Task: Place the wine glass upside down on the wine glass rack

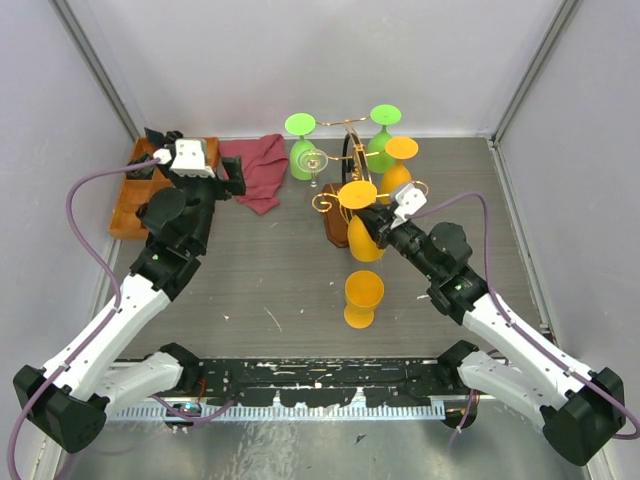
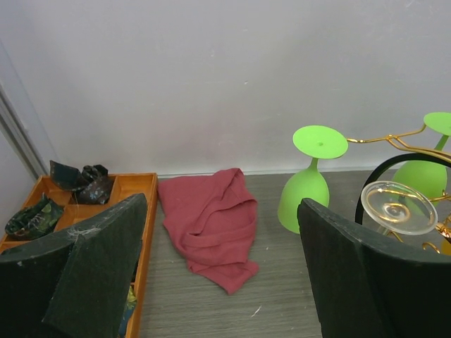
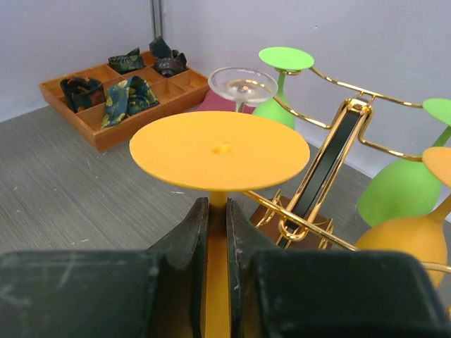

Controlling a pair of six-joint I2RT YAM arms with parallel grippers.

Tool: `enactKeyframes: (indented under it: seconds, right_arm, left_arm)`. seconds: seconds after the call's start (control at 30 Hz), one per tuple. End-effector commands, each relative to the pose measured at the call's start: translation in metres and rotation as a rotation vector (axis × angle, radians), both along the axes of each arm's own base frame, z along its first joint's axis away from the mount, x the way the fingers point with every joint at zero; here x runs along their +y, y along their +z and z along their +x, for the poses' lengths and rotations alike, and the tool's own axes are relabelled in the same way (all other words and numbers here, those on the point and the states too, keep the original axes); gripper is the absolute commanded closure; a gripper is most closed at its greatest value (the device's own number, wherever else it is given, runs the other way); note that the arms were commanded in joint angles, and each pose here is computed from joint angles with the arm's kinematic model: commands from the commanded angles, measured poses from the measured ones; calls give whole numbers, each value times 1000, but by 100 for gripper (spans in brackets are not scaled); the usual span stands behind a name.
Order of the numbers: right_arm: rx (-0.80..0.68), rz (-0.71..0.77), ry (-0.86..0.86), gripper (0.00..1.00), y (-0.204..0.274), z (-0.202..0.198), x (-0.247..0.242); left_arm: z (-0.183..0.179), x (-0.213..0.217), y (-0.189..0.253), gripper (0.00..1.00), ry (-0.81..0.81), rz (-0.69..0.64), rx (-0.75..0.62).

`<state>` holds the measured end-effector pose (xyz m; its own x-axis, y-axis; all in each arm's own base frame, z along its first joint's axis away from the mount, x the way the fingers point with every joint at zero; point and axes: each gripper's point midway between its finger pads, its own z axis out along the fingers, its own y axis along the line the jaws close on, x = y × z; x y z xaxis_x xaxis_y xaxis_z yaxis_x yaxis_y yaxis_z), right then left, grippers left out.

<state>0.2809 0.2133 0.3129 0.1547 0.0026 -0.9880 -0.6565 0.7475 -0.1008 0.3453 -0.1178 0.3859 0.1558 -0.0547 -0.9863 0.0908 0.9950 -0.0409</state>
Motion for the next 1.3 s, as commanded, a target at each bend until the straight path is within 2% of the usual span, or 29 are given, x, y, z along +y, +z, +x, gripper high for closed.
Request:
enactKeyframes:
  seconds: [0.0,0.63,1.27]
  right_arm:
    - [-90,63,25,99,20,-2,5]
    - [-49,103,45,99,6,29,31]
    - [-29,116,98,99,-9,40,56]
  left_arm:
    - [-4,6,6,6,13,-34,-32]
    - [-1,8,-3,6,36,-5,-23]
    - [2,9,-8,6,51,11,-22]
